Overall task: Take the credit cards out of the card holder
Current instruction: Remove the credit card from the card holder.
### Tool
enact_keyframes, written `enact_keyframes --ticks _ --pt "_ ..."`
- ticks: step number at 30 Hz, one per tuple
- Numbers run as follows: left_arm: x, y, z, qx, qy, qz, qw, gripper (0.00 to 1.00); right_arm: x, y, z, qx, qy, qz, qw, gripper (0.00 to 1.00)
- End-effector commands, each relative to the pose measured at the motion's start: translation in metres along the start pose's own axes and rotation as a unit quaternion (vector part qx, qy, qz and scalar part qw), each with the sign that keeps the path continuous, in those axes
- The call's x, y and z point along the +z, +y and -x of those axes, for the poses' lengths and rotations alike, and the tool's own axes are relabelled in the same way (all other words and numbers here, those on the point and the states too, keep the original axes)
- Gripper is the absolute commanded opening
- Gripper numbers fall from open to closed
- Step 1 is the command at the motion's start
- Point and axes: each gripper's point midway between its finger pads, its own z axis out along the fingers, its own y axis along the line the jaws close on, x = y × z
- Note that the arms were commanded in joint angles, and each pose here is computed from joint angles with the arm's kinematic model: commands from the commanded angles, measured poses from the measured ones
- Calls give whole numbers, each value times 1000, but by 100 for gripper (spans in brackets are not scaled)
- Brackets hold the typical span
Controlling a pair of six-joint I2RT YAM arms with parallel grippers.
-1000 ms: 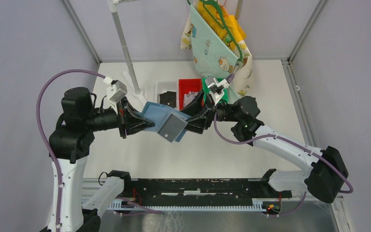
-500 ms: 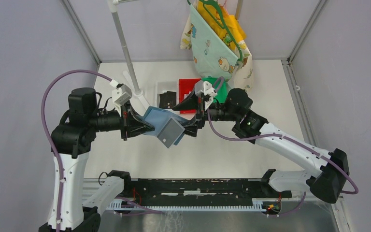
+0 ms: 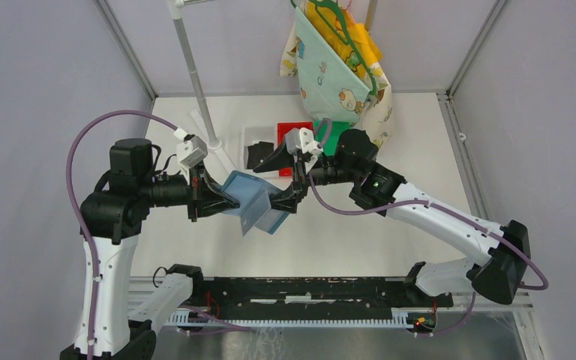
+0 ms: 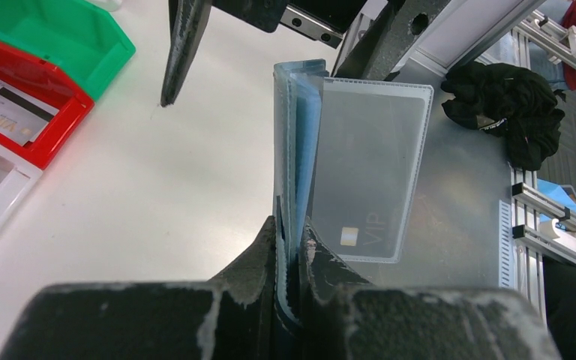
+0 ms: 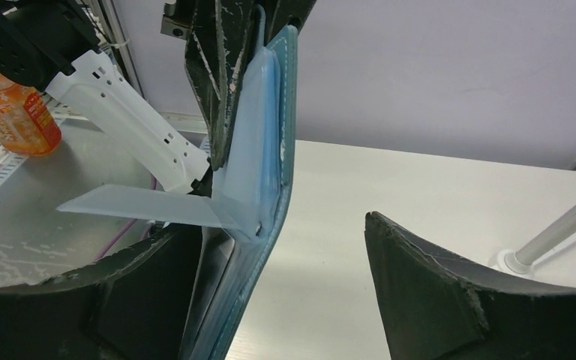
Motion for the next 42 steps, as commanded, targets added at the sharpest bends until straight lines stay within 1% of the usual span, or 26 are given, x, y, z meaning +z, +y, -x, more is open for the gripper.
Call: enact_keyframes --ticks 1,9,11,15,17,19,22,23,26,28,29,30,31,33,35,37,39,40,42 --pt "-2 -13 10 38 -16 -25 999 2 8 10 28 -27 -33 34 999 82" --pt "-3 -14 6 42 -14 -25 999 2 12 21 45 -10 -68 69 995 68" --pt "-3 -14 5 42 -13 -25 999 2 12 24 48 -7 -73 79 994 63" --pt "-3 -15 5 48 -14 -25 998 2 14 25 48 4 -71 85 994 46" --pt "-4 -16 6 51 -15 -23 998 2 15 25 44 12 -67 86 994 34" --pt "-5 -17 7 57 -16 -23 998 2 15 25 40 19 -62 87 994 19" --pt "-7 -14 11 74 -16 -7 997 2 15 25 34 25 -53 87 994 2" --pt "-8 -11 14 81 -18 4 997 2 14 25 32 25 -51 86 995 0" --pt "-12 -1 27 95 -37 49 994 10 11 25 26 27 -45 81 995 0" --pt "-15 8 41 97 -63 92 989 22 8 26 21 28 -39 76 996 0" --pt "-18 12 48 99 -75 109 986 31 7 25 20 28 -39 73 996 0" --pt "-20 13 54 101 -88 121 984 38 6 25 17 31 -36 70 996 0" --pt "-21 12 60 103 -100 127 981 43 4 25 14 34 -34 68 997 0" --pt "-23 9 69 104 -119 128 979 50 2 24 11 38 -31 61 997 0" --pt "-21 1 72 97 -123 104 982 53 -1 23 12 38 -31 56 997 0" --pt "-14 -9 62 77 -105 54 990 54 -2 22 15 37 -35 51 997 0" --pt "-6 -16 46 41 -79 1 996 56 -3 21 19 35 -38 48 998 0" --pt "-4 -16 38 28 -68 -11 997 56 -3 22 21 33 -40 49 997 0" --pt "-1 -6 25 24 -48 0 999 57 -3 22 26 30 -44 49 997 0"
